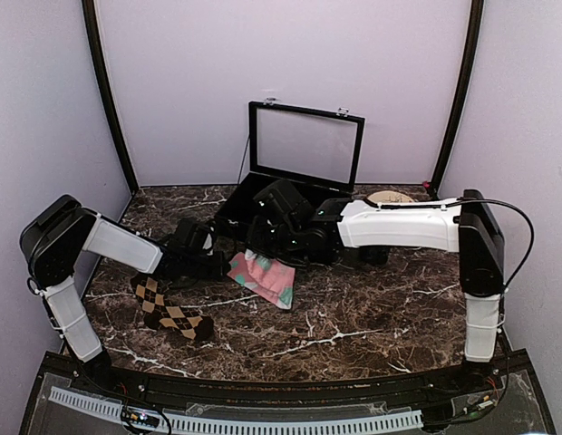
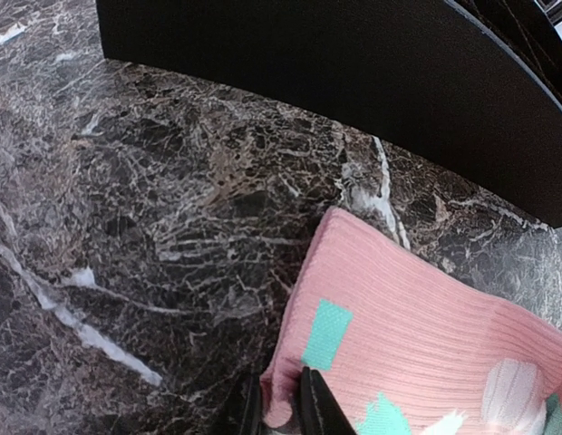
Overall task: Roll the socks
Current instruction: Fold the sock at the center of the board.
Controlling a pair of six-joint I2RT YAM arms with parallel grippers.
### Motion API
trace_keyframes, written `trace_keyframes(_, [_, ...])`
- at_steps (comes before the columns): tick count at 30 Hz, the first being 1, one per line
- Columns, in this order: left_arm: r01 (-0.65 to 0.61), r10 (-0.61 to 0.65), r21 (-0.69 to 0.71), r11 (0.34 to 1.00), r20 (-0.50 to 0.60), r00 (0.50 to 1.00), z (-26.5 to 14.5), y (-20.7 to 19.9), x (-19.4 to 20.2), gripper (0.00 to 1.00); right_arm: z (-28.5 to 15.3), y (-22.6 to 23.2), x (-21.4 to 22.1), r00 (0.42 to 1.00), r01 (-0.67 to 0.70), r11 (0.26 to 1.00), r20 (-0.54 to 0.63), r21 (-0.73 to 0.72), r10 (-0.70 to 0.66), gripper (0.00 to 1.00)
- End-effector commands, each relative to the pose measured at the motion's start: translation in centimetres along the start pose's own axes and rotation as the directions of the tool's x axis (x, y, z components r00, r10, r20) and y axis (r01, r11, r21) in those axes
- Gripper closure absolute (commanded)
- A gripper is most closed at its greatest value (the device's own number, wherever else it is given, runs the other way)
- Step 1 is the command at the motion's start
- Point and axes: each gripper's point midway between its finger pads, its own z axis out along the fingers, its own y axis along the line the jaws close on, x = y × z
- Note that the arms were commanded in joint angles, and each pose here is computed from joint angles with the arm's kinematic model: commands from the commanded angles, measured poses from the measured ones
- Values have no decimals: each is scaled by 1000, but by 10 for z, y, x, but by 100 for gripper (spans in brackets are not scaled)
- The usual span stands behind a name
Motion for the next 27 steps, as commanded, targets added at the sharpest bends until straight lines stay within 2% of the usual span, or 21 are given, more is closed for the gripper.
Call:
trace_keyframes(1, [38,-45,-43,998,-176,983,-3,18,55,83,12,7,-7,1000,3,1000,27,-16,-3,100])
trace_keyframes(18, [75,-77,-18,997,-168,983,-7,14,56,84,51,12,-4,999,29,999,18,-15,-29,100])
trace_keyframes(27, [85,-87,-16,996,-159,983,-9,14,54,83,65,-3,-3,999,25,1000,25,9,-25,100])
